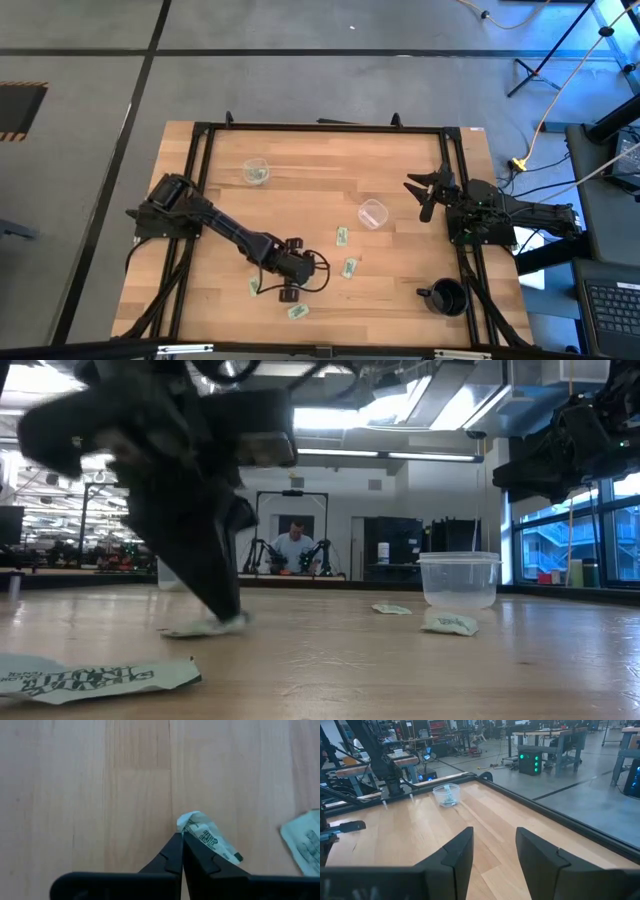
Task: Pick and place Stevia / Truvia into bins
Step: Put the green stevia packet into the left white container
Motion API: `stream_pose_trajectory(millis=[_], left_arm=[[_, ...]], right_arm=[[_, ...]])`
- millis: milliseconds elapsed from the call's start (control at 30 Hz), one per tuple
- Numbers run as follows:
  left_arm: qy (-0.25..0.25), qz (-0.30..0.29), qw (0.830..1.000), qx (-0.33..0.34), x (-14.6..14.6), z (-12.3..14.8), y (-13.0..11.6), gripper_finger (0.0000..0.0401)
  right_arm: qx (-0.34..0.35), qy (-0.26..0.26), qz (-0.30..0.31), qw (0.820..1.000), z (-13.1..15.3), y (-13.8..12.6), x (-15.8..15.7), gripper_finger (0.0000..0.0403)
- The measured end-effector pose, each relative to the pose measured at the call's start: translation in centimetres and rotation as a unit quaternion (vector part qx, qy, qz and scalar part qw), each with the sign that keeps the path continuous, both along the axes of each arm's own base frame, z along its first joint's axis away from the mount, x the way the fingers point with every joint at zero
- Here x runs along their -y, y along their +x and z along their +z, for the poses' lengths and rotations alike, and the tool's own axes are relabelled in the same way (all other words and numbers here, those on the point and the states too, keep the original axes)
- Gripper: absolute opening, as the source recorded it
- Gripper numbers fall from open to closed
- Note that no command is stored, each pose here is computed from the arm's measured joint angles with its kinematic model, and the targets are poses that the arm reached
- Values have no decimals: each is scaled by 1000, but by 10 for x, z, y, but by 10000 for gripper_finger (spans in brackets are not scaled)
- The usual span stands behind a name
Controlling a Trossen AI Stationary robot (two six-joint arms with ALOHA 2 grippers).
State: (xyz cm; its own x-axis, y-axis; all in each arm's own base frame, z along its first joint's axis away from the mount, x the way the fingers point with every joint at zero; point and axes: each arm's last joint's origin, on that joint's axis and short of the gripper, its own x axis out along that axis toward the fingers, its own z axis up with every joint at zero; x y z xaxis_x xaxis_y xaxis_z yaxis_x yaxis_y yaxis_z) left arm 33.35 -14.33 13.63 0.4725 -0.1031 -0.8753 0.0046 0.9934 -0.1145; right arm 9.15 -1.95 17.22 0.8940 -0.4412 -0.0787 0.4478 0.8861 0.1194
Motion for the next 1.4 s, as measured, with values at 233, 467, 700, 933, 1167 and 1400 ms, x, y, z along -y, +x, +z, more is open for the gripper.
stream_pose_trajectory(millis=[233, 467, 700, 933, 1167, 1400], left_arm=[[36, 45, 998, -17, -22, 46, -23, 2], [123, 142, 982, -17, -64, 94, -55, 3], [195, 256, 946, -25, -115, 121, -79, 3], [204, 320, 924, -56, -166, 121, -79, 3], [189, 386, 895, -118, -208, 102, -97, 3], [185, 443, 867, -137, -236, 81, -112, 3]], right_arm=[[0, 0, 0, 1000, 0, 0, 0, 152], [0, 0, 0, 1000, 0, 0, 0, 152], [0, 0, 0, 1000, 0, 0, 0, 152], [-1, -2, 0, 1000, 0, 0, 0, 152], [-1, -2, 0, 1000, 0, 0, 0, 152], [-6, -10, 1, 1000, 0, 0, 0, 152]])
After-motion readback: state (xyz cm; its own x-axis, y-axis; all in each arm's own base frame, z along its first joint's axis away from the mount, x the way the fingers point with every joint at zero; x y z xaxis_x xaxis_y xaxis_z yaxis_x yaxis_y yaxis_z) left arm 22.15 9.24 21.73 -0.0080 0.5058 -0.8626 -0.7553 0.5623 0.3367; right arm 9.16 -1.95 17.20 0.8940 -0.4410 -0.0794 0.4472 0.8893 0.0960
